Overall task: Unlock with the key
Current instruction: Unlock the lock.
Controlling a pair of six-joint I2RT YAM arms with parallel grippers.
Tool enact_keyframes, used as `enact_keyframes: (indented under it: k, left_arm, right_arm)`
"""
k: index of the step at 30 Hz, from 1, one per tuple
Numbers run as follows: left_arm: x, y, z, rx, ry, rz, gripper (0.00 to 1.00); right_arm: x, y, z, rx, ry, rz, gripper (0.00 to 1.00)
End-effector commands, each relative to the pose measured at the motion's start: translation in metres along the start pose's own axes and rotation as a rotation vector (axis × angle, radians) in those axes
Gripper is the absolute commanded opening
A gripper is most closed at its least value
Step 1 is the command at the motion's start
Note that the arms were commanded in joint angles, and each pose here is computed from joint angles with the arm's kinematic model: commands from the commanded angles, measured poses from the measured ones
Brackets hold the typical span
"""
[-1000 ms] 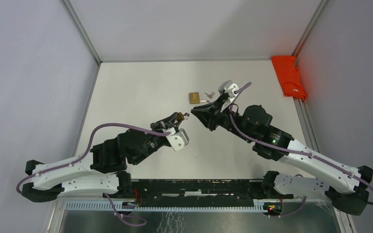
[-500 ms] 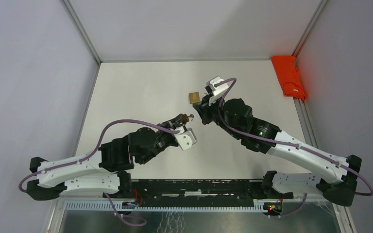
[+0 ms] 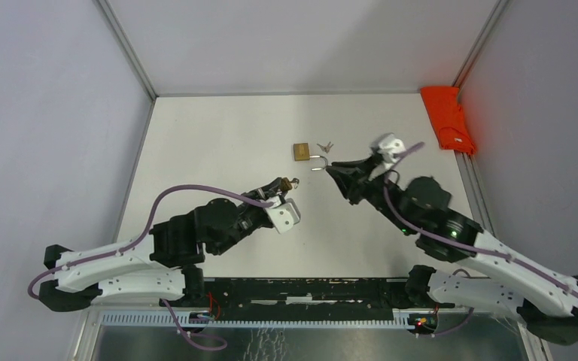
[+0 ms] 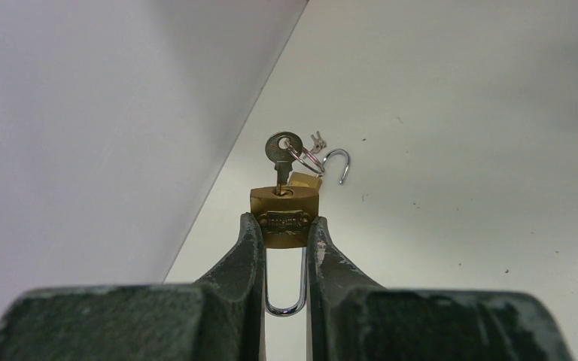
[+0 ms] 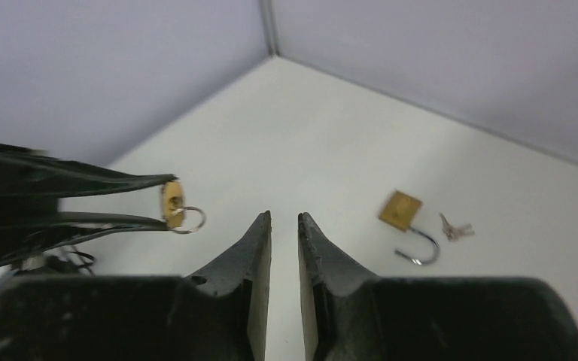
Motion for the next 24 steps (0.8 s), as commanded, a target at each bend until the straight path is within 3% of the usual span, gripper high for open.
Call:
enact_keyframes:
  k: [1,7,18,20,24]
  left_arm:
    - [0.012,0.003,0.01,-0.034,-0.113,0.106,0.02]
    - [0.016,0.004,0.012,-0.047,-0.12,0.117,0.02]
    - [0.014,0.005,0.015,-0.051,-0.124,0.135,0.02]
    - [0.013,0.005,0.017,-0.049,-0.124,0.135,0.02]
    - [0.013,0.007,0.018,-0.044,-0.124,0.137,0.02]
  right_arm:
    - [0.025,0.011,0.018,0.186,-0.235,-0.046,0.23]
    - [0.018,0.033,0.007,0.375,-0.218,-0.049,0.21]
    - [0.013,0.046,-0.013,0.441,-0.198,-0.057,0.25]
    - [0.012,0.047,-0.014,0.441,-0.195,-0.056,0.23]
    - [0.011,0.048,-0.017,0.447,-0.182,-0.053,0.08]
Point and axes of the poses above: each gripper's point midway between its finger pads, its own z axis back along the fingers, its own y axis along the line the jaws close on, x = y × z, the point moved 9 cm from there along z, back along the fingers, and after that the axes turned 8 degrees about z, right-handed, at the moved point
